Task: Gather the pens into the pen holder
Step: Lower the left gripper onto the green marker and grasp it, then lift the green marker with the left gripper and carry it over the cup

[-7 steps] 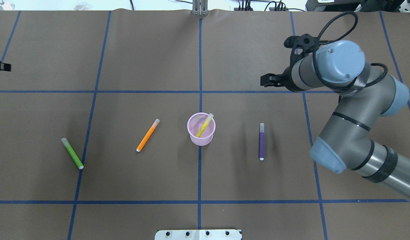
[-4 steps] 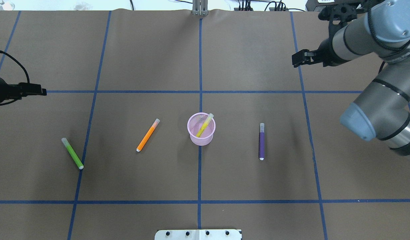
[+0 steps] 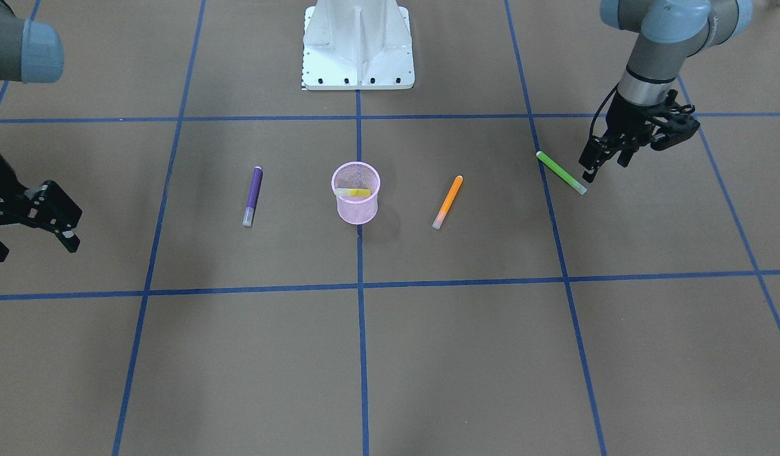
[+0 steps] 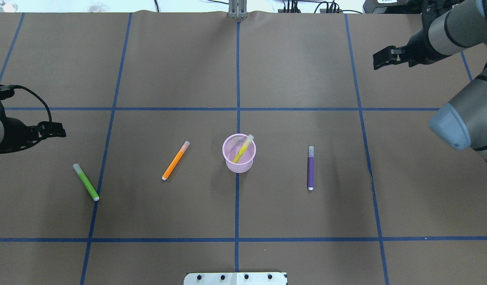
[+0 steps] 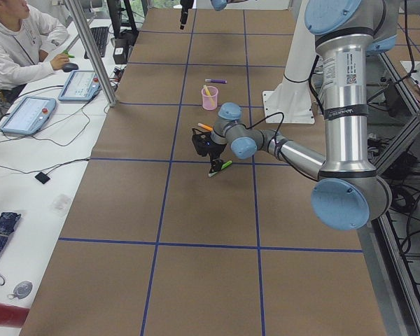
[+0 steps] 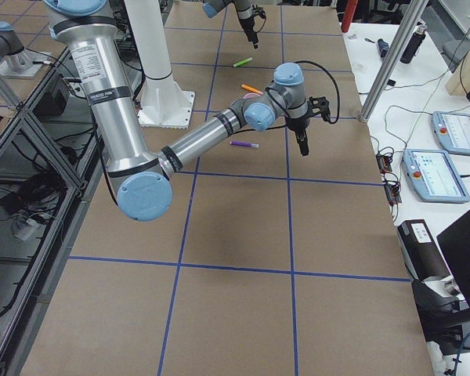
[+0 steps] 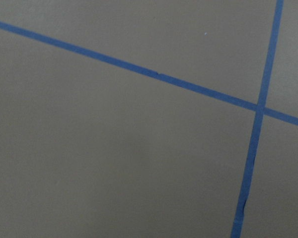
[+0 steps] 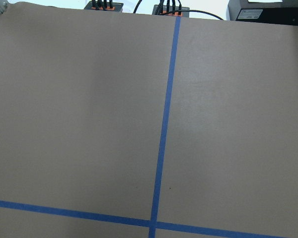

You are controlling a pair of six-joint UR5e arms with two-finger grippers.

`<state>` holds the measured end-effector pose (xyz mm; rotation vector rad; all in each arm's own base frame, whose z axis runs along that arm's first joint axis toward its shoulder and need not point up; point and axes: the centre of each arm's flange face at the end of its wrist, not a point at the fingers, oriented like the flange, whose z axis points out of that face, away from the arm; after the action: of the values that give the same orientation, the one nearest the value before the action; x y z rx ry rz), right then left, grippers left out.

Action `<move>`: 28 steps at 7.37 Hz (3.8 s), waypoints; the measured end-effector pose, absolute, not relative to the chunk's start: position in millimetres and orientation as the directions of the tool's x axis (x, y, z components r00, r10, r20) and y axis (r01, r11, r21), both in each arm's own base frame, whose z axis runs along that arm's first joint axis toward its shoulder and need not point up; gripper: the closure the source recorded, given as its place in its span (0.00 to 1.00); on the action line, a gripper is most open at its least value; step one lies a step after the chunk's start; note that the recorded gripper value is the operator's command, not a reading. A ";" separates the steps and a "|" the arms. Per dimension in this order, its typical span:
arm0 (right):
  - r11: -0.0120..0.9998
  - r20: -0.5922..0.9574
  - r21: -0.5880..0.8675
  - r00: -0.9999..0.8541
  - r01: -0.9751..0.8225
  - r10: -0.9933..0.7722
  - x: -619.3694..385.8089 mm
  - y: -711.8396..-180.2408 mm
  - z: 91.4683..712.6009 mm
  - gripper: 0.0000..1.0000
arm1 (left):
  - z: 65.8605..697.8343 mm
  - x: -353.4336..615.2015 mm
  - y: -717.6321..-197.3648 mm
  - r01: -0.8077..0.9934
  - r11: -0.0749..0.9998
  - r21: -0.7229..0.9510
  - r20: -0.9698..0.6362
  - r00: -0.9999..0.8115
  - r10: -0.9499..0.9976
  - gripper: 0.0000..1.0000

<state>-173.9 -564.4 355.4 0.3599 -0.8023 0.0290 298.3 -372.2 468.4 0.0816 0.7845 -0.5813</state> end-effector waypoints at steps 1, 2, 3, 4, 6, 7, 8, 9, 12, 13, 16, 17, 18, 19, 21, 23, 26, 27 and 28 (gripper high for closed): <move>0.940 0.709 0.309 0.694 -0.146 -0.126 -158.9 -565.2 362.3 0.01 | 469.6 310.7 -364.1 0.544 0.820 -0.177 -0.670 0.544 -0.505 0.00; 0.940 0.709 0.314 0.692 -0.135 -0.137 -149.2 -564.4 368.5 0.01 | 469.2 320.1 -359.9 0.554 0.813 -0.180 -0.666 0.540 -0.515 0.00; 0.939 0.707 0.320 0.693 -0.128 -0.146 -145.2 -563.8 371.5 0.01 | 472.3 329.8 -357.1 0.560 0.811 -0.169 -0.659 0.547 -0.516 0.01; 0.937 0.704 0.325 0.694 -0.125 -0.152 -143.4 -563.3 372.5 0.01 | 479.4 338.6 -357.1 0.568 0.807 -0.161 -0.648 0.556 -0.520 0.09; 0.935 0.702 0.332 0.695 -0.123 -0.158 -142.5 -562.9 372.5 0.01 | 492.2 360.0 -356.0 0.575 0.802 -0.162 -0.628 0.567 -0.533 0.63; 0.935 0.701 0.334 0.695 -0.123 -0.159 -142.3 -563.0 371.8 0.01 | 490.6 368.5 -355.3 0.578 0.798 -0.170 -0.628 0.561 -0.539 0.76; 0.934 0.700 0.335 0.696 -0.124 -0.159 -142.3 -563.2 371.5 0.01 | 488.2 373.5 -354.9 0.578 0.797 -0.176 -0.630 0.555 -0.542 0.77; 0.934 0.700 0.335 0.697 -0.124 -0.158 -142.4 -563.6 371.8 0.01 | 487.0 375.4 -354.7 0.576 0.798 -0.177 -0.632 0.555 -0.541 0.79; 0.934 0.698 0.335 0.699 -0.124 -0.157 -143.1 -564.3 372.2 0.01 | 489.4 374.2 -353.9 0.574 0.800 -0.173 -0.629 0.561 -0.538 1.00; 0.934 0.698 0.335 0.699 -0.124 -0.157 -143.2 -564.4 372.2 0.01 | 490.1 372.4 -353.3 0.575 0.800 -0.172 -0.627 0.563 -0.539 1.00; 0.935 0.698 0.333 0.699 -0.124 -0.155 -143.2 -564.3 373.1 0.01 | 445.1 355.8 -358.3 0.594 0.793 -0.137 -0.699 0.509 -0.502 1.00; 0.935 0.697 0.331 0.701 -0.125 -0.153 -143.1 -564.4 373.8 0.00 | 419.6 352.9 -369.0 0.615 0.788 -0.036 -0.749 0.505 -0.428 1.00; 0.935 0.695 0.330 0.704 -0.128 -0.149 -142.7 -564.5 375.0 0.00 | 389.5 356.5 -381.4 0.612 0.784 0.104 -0.787 0.533 -0.311 1.00; 0.934 0.691 0.330 0.709 -0.133 -0.143 -142.0 -564.7 376.2 0.00 | 348.6 366.3 -393.7 0.577 0.774 0.261 -0.803 0.575 -0.158 1.00; 0.934 0.687 0.329 0.714 -0.142 -0.134 -141.1 -564.9 377.1 0.00 | 250.6 396.1 -402.3 0.540 0.720 0.436 -0.821 0.566 0.073 1.00; 0.934 0.686 0.328 0.715 -0.144 -0.131 -141.0 -565.1 377.5 0.00 | 185.4 427.7 -381.0 0.519 0.624 0.585 -0.779 0.574 0.252 1.00; 0.933 0.686 0.330 0.715 -0.145 -0.131 -141.1 -565.6 376.3 0.00 | 142.0 479.4 -375.9 0.440 0.457 0.773 -0.630 0.621 0.467 1.00; 0.932 0.687 0.331 0.715 -0.145 -0.132 -141.5 -565.9 375.1 0.00 | 141.3 502.6 -381.9 0.441 0.407 0.800 -0.599 0.612 0.516 1.00; 0.932 0.687 0.332 0.714 -0.146 -0.133 -141.8 -566.4 373.9 0.00 | 146.6 522.0 -383.1 0.464 0.371 0.805 -0.592 0.584 0.555 1.00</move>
<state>-141.8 -566.4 373.9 0.3812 -0.7805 0.0072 522.0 -383.1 146.6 1.2515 1.0166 0.0739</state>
